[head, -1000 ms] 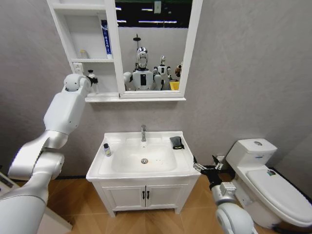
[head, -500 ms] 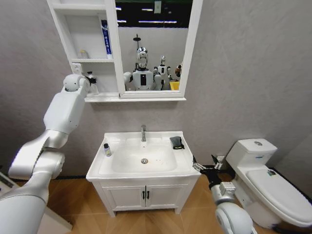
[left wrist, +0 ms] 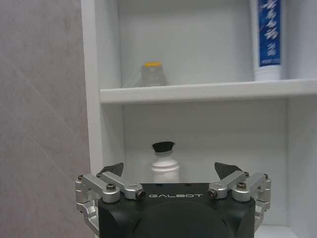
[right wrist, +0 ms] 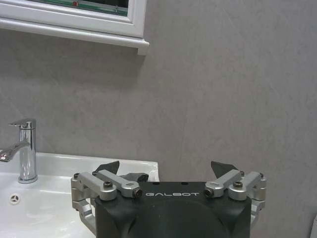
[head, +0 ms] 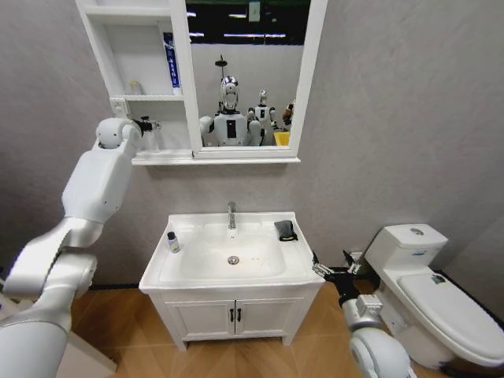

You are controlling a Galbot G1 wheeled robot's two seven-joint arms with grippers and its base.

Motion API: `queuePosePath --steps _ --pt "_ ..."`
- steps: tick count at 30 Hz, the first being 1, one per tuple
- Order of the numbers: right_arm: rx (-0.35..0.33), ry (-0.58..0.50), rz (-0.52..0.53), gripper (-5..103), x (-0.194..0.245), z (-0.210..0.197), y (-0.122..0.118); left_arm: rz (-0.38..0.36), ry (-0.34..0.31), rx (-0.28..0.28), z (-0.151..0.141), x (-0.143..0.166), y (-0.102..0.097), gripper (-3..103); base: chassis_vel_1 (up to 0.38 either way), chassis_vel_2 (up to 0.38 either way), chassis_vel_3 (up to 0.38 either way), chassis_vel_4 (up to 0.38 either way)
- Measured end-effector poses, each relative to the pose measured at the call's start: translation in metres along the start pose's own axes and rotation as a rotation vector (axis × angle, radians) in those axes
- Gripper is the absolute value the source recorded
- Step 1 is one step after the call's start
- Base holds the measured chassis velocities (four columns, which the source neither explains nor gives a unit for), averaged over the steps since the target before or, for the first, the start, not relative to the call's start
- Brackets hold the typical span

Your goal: Move facial cleanser and shampoo from washbasin to cabinet, then wipe washbasin with towel.

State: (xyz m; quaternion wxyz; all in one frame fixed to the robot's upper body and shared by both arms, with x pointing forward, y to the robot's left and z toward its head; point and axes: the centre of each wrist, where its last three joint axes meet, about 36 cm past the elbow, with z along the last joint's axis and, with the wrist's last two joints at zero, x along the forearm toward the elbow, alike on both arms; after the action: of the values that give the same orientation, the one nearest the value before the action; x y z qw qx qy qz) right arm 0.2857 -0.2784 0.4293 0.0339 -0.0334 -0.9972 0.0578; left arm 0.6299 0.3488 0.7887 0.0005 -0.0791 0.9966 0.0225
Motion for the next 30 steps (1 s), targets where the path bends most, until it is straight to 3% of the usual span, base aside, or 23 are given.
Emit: queuePosePath --steps 1,4,5,8,9,11,12,14,15,16,17,18,20,21,23,24,28,30 --pt "0.0 0.0 0.0 100 0.0 0.0 0.0 0.0 0.0 0.0 0.0 0.0 0.0 100 0.0 0.0 0.0 0.0" --pt "0.01 0.024 0.018 100 0.001 0.0 0.005 0.024 0.02 -0.015 0.025 0.063 0.02 100 0.0 0.0 0.0 0.0" --pt "0.01 0.024 0.018 100 0.001 0.0 0.005 0.024 0.02 -0.015 0.025 0.063 0.02 100 0.0 0.0 0.0 0.0" --pt "0.017 0.028 0.019 100 -0.003 -0.001 0.01 0.047 0.011 -0.054 0.053 0.124 0.032 100 0.0 0.0 0.0 0.0" --pt "0.017 0.028 0.019 100 -0.003 -0.001 0.01 0.047 0.011 -0.054 0.053 0.124 0.032 100 0.0 0.0 0.0 0.0" --pt "0.024 0.032 0.014 100 -0.004 0.001 0.013 0.057 0.035 -0.084 0.108 0.152 0.027 100 0.0 0.0 0.0 0.0" --pt "0.024 0.032 0.014 100 -0.004 0.001 0.013 0.057 0.035 -0.084 0.108 0.152 0.027 100 0.0 0.0 0.0 0.0" --pt "0.026 0.034 0.008 100 -0.003 0.002 0.015 0.062 0.03 -0.078 0.165 0.16 0.018 100 0.0 0.0 0.0 0.0" --pt "0.026 0.034 0.008 100 -0.003 0.002 0.015 0.062 0.03 -0.078 0.165 0.16 0.018 100 0.0 0.0 0.0 0.0" --pt "0.026 0.033 0.005 100 -0.002 0.001 0.017 0.059 0.016 -0.067 0.197 0.16 0.01 100 0.0 0.0 0.0 0.0" --pt "0.026 0.033 0.005 100 -0.002 0.001 0.017 0.059 0.016 -0.067 0.197 0.16 0.01 100 0.0 0.0 0.0 0.0" --pt "0.027 0.036 0.005 100 -0.001 0.002 0.017 0.066 0.021 -0.052 0.217 0.16 0.003 100 0.0 0.0 0.0 0.0" --pt "0.03 0.04 0.006 100 0.004 0.003 0.017 0.068 0.061 -0.015 0.273 0.159 -0.015 100 0.0 0.0 0.0 0.0" --pt "0.03 0.04 0.006 100 0.004 0.003 0.017 0.068 0.061 -0.015 0.273 0.159 -0.015 100 0.0 0.0 0.0 0.0" --pt "0.033 0.04 0.013 100 0.007 0.006 0.015 0.057 0.1 -0.021 0.325 0.153 -0.024 100 0.0 0.0 0.0 0.0" --pt "0.033 0.04 0.013 100 0.007 0.006 0.015 0.057 0.1 -0.021 0.325 0.153 -0.024 100 0.0 0.0 0.0 0.0" --pt "0.03 0.037 0.022 100 0.011 0.006 0.014 0.015 0.14 -0.057 0.386 0.139 -0.026 100 0.0 0.0 0.0 0.0" --pt "0.027 0.033 0.022 100 0.011 0.005 0.014 0.001 0.141 -0.069 0.396 0.134 -0.025 100 0.0 0.0 0.0 0.0"
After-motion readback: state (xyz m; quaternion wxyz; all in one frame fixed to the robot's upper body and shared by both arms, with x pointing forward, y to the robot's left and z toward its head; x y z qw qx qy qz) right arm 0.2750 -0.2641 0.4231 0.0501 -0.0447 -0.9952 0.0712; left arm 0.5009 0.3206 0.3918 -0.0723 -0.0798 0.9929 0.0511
